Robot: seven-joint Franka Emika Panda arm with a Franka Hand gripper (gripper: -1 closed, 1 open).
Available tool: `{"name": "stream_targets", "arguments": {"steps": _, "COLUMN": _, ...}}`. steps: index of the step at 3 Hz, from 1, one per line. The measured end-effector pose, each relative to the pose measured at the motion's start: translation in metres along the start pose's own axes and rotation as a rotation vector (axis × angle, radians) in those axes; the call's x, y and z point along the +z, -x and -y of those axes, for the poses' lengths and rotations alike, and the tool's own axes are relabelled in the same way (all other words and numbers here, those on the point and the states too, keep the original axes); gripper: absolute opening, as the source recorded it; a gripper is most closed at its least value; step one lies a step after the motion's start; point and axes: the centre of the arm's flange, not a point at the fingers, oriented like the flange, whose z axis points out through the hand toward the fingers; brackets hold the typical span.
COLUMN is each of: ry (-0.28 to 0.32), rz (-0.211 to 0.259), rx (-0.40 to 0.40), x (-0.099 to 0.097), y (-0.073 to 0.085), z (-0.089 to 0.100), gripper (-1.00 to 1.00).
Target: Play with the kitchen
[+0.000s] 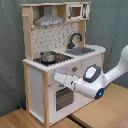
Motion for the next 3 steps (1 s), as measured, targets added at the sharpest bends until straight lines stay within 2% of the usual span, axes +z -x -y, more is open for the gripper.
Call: {"name": "stream_targets", "arguments": {"steps": 3, "ry": 0.174, "rz": 0.09, "rx": -0.024, "x": -0.023, "y": 0.022, "z": -0.084, "gripper": 1.0}}
